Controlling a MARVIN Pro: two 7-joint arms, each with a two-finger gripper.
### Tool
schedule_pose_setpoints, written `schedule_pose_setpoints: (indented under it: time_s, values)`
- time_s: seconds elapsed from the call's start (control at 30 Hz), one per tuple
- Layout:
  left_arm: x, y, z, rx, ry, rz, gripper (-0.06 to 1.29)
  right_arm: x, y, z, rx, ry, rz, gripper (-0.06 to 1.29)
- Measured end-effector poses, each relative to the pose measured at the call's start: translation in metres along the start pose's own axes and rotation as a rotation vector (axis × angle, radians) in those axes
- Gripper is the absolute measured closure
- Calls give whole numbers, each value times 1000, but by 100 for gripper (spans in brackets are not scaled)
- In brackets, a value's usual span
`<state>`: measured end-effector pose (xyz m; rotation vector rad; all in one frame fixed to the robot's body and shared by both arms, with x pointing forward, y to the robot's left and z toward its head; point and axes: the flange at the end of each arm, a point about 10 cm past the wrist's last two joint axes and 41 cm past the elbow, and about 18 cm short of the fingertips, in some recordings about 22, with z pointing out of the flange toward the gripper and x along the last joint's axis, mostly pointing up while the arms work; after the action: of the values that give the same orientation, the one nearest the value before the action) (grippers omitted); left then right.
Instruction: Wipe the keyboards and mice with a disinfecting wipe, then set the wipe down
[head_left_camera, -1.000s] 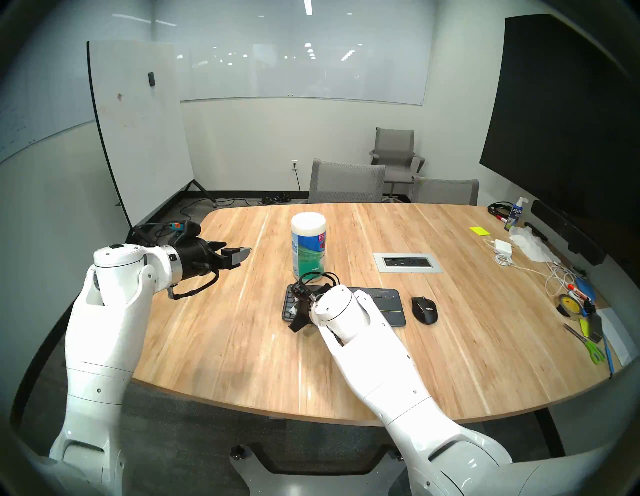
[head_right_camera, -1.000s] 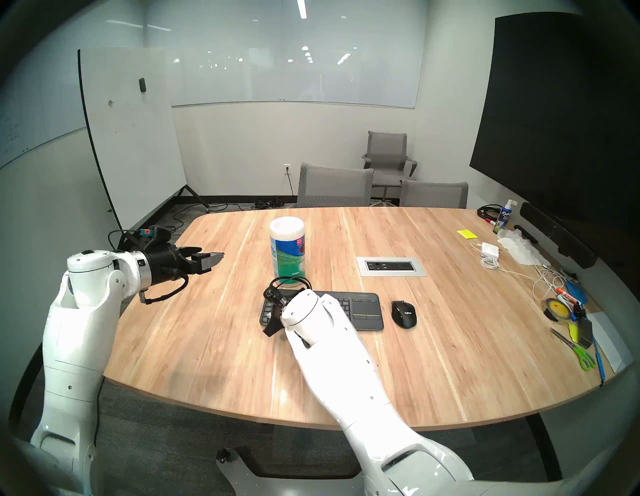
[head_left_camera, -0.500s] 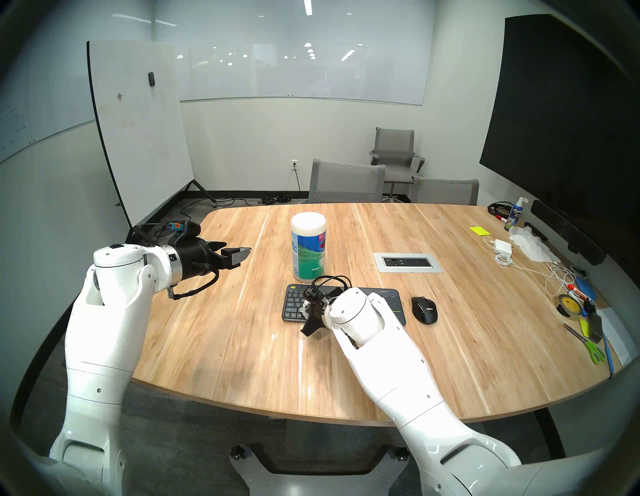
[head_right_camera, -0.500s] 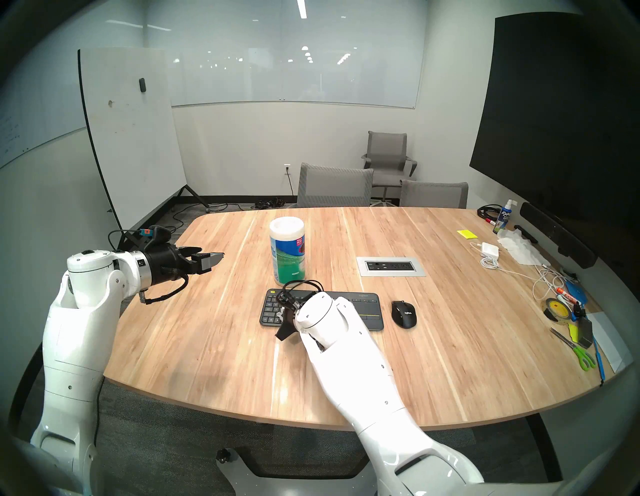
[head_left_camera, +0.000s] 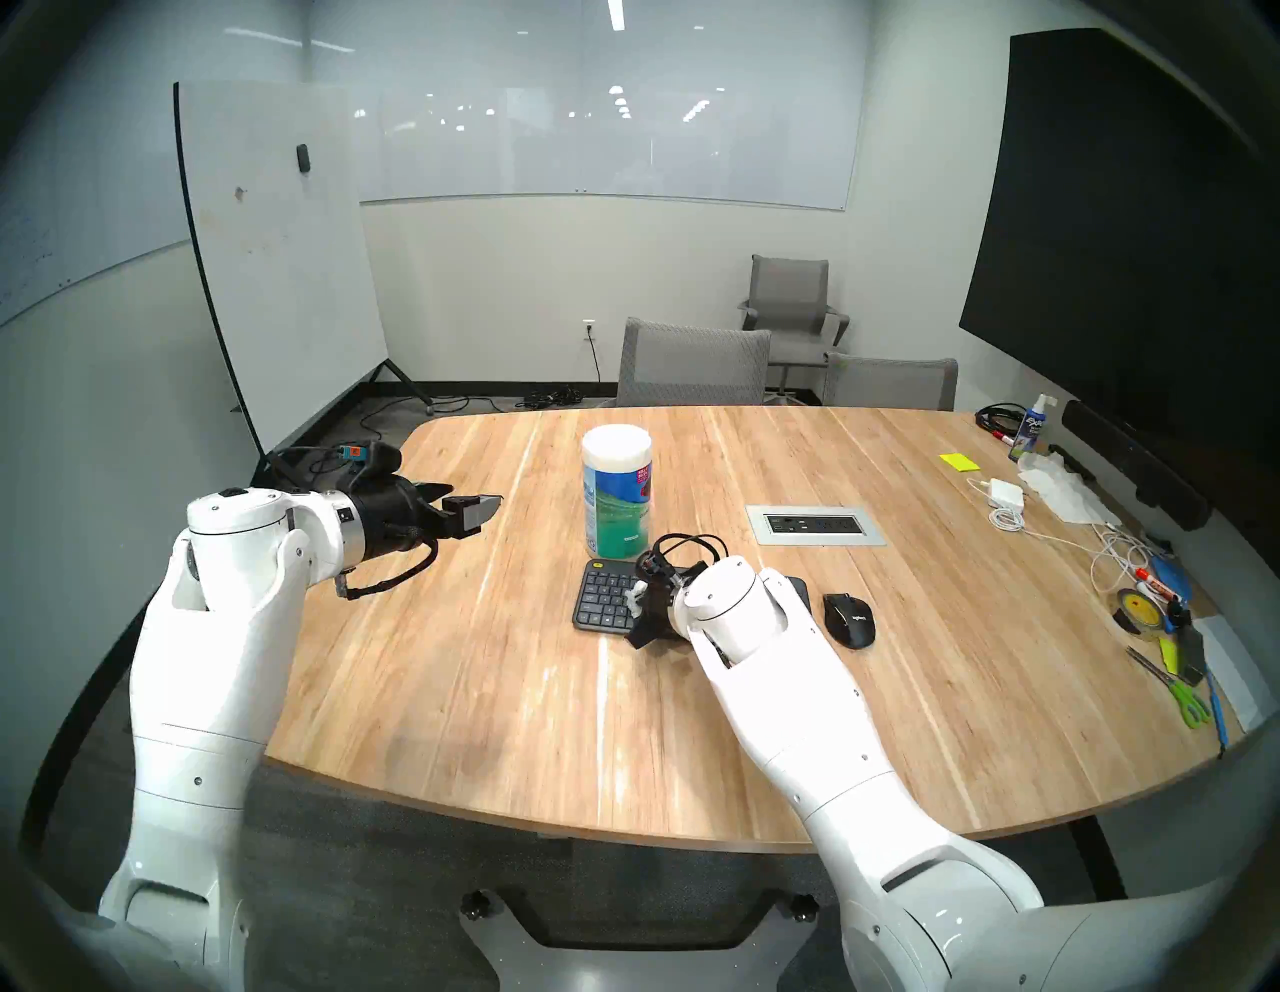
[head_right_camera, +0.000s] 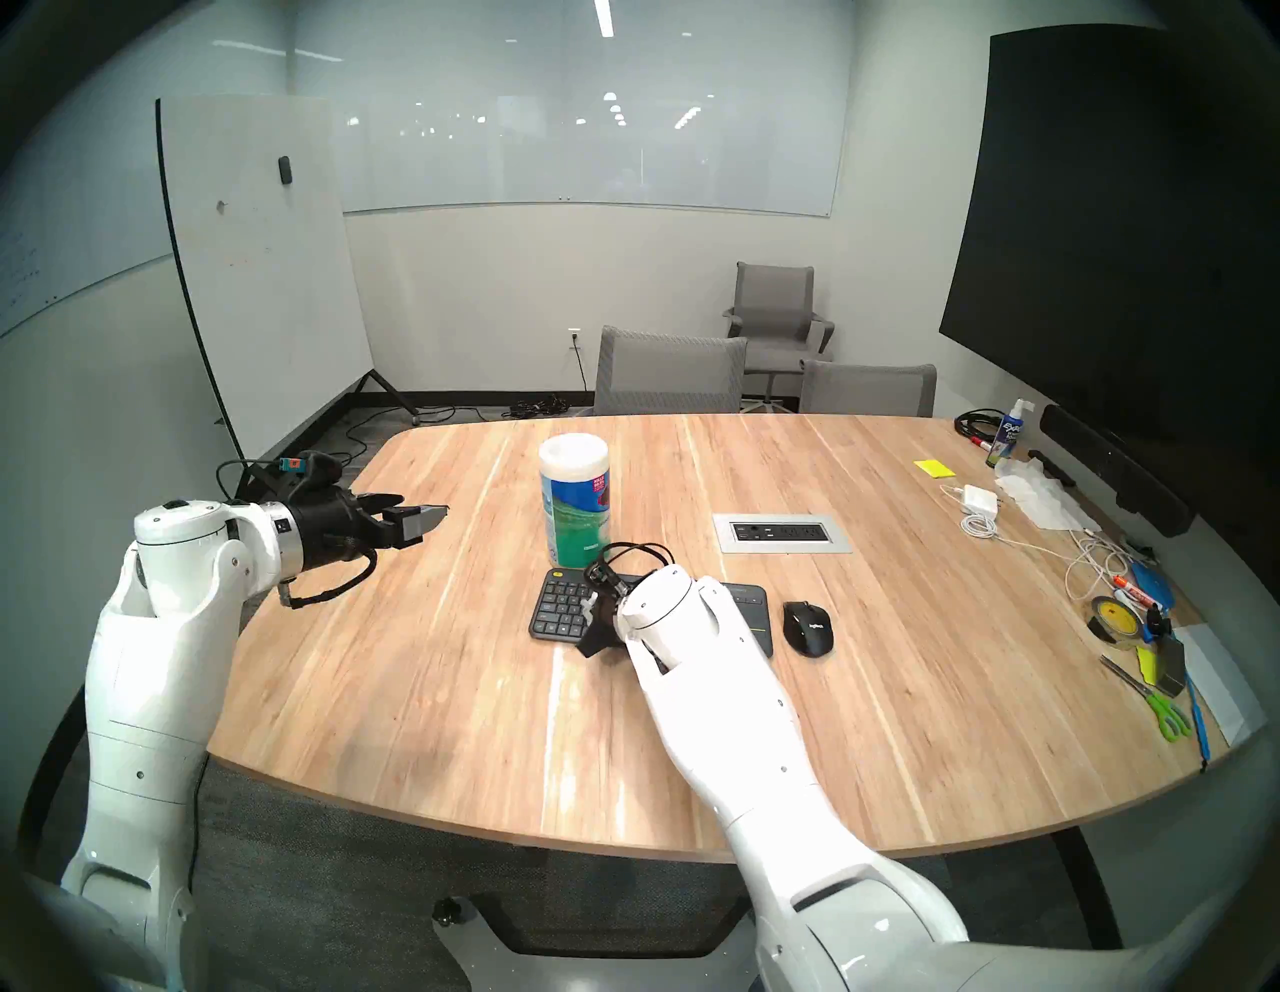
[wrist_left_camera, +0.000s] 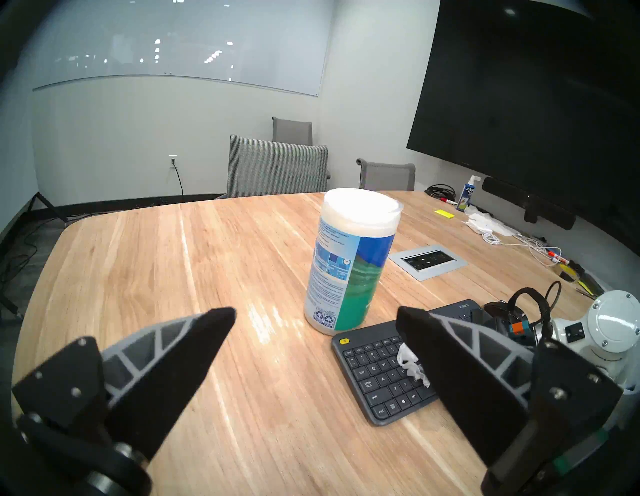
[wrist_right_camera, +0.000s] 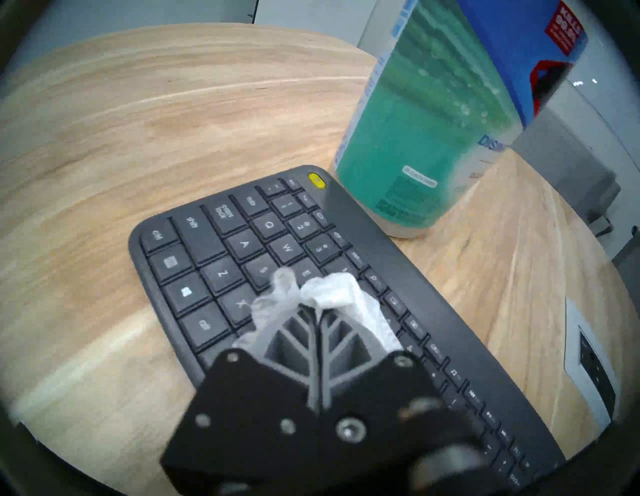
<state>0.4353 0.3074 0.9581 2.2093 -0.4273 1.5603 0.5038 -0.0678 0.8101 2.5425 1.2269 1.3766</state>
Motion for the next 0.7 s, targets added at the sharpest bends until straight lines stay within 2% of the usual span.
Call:
schedule_pose_setpoints:
  time_s: [0.27,0.7]
  values:
    - [0,0,0,0,0,0,-4,-11,29,1,-34,-16,28,125]
    - [0,0,0,0,0,0,-4,-19,56,-2,-64,-20,55,125]
